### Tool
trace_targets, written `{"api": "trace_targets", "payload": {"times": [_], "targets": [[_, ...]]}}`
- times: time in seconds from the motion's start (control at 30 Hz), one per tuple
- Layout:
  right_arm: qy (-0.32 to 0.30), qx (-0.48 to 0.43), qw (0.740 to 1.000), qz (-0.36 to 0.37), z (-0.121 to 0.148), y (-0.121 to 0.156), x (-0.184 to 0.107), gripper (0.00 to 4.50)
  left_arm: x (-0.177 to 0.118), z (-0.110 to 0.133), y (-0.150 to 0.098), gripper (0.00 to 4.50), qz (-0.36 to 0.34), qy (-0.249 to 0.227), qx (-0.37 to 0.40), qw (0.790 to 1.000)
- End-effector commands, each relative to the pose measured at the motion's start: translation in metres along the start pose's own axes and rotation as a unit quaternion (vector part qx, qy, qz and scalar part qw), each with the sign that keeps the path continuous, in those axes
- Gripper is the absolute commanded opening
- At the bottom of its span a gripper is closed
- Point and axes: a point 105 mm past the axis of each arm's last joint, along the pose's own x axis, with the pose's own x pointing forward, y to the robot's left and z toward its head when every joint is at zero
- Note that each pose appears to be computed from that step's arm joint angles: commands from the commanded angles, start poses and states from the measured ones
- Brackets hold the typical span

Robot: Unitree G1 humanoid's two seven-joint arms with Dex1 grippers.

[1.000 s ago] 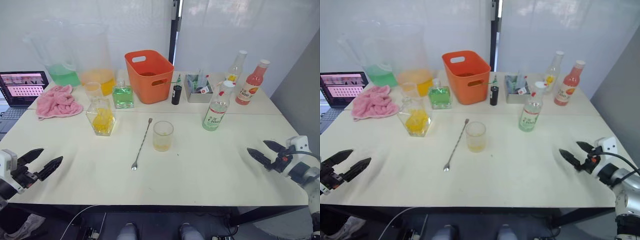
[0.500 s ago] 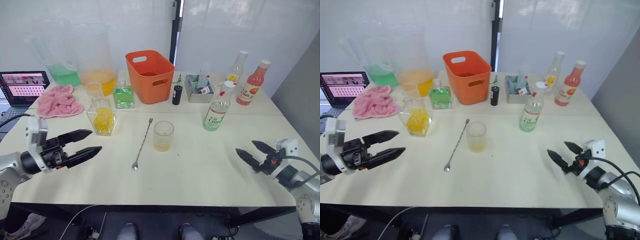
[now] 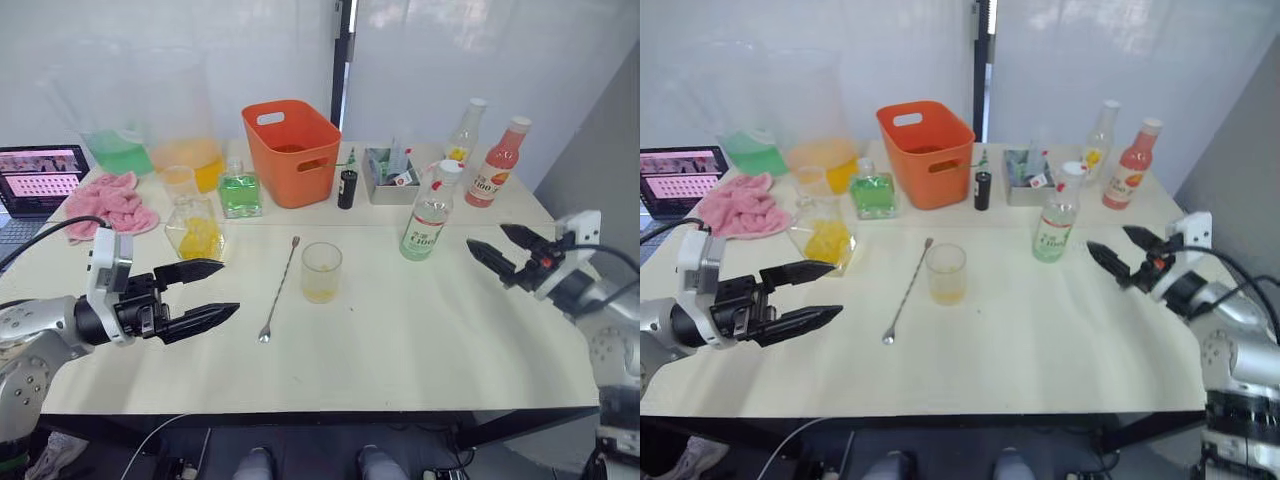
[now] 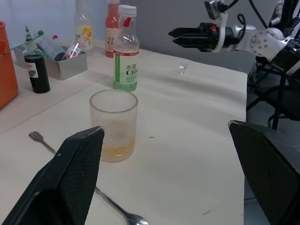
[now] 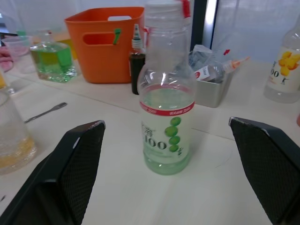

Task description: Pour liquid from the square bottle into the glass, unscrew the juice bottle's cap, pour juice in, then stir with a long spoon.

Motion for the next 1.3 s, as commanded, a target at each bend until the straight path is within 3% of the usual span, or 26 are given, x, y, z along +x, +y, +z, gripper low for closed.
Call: {"api": "trace_targets", "payload": {"times": [0.03,0.27,0.77,0.8,1.03,1.1,1.3], "targets": [[-0.008,-0.02,1.0,0.005,0.014,-0.006,0.01,4.5,-0.003,0.01,-0.009,4.48,0.008,-0.015,0.023,1.0],[-0.008,-0.037,0.999,0.029,0.032,-0.009,0.055,4.5,-0.009,0.004,-0.019,4.48,0.046,-0.028,0.026,0.998],[-0.019,-0.015,0.998,0.053,0.042,0.0,0.097,4.5,-0.009,-0.007,-0.029,4.48,0.08,-0.035,0.034,0.996],[-0.019,-0.015,0.998,0.053,0.042,0.0,0.098,3.94,-0.009,-0.007,-0.03,4.5,0.081,-0.034,0.034,0.996],[-0.029,-0.018,0.998,0.047,0.042,0.001,0.103,1.63,-0.007,-0.009,-0.029,4.5,0.081,-0.035,0.036,0.995],[-0.029,-0.019,0.998,0.045,0.042,0.001,0.102,1.4,-0.006,-0.009,-0.029,4.5,0.081,-0.034,0.036,0.995],[-0.046,-0.026,0.997,0.054,0.051,0.0,0.098,1.4,-0.002,-0.01,-0.026,4.5,0.07,-0.031,0.039,0.996]]}}
